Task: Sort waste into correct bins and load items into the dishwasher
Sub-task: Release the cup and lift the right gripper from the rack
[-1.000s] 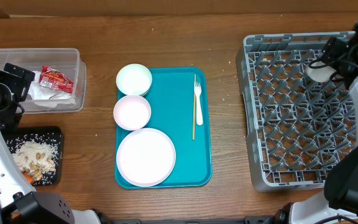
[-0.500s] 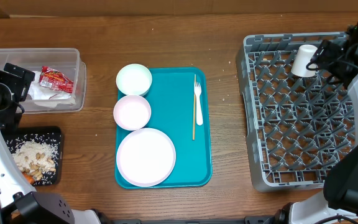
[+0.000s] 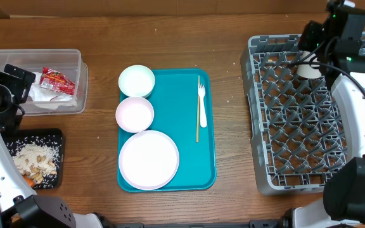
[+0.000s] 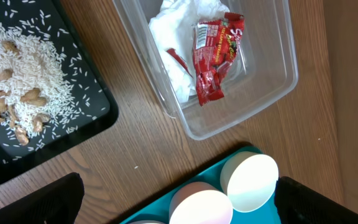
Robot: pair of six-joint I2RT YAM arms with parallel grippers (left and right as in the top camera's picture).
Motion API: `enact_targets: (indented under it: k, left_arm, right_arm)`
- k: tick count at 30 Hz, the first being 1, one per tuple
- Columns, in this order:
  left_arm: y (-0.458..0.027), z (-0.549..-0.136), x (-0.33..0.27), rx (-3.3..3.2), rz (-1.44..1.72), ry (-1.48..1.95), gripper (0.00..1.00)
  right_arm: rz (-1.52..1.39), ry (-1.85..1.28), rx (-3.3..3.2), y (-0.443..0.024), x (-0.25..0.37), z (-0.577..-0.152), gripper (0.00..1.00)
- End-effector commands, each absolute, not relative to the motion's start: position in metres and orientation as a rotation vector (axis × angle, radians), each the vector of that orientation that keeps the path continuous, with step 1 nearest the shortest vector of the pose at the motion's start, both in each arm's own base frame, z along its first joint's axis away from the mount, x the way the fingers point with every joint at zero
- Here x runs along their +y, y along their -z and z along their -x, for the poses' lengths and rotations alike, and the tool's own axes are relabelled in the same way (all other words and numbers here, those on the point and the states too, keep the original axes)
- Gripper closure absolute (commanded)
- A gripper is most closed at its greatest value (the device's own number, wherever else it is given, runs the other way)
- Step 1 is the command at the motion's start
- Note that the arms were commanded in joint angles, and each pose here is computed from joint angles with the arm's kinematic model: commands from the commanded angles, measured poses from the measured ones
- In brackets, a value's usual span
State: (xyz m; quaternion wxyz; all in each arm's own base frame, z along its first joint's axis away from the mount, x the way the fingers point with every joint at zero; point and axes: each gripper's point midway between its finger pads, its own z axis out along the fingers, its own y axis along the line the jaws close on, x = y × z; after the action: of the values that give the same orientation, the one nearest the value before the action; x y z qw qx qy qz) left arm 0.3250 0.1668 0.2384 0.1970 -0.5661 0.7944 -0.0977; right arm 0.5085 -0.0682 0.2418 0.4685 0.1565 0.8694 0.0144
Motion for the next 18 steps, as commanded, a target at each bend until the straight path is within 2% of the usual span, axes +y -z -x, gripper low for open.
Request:
enact_targets:
  k: [1,3,18]
  left_arm:
    - [-0.244,-0.326,0.166,2.231,1.544,0.274,0.00]
    - [-0.244,-0.326,0.166,2.230,1.544,0.274,0.00]
    - [-0.244,-0.326,0.166,2.230,1.544,0.274,0.00]
  right_arm:
    - [-0.445,0.047,2.124,-0.222,-0.094,-0.523,0.92]
    - [-0.467,0.080,2.133,-0.213,-0.102,-0.525,0.95]
    - [-0.531,0.113,2.235,-0.170,-0.124,-0.517,0.96]
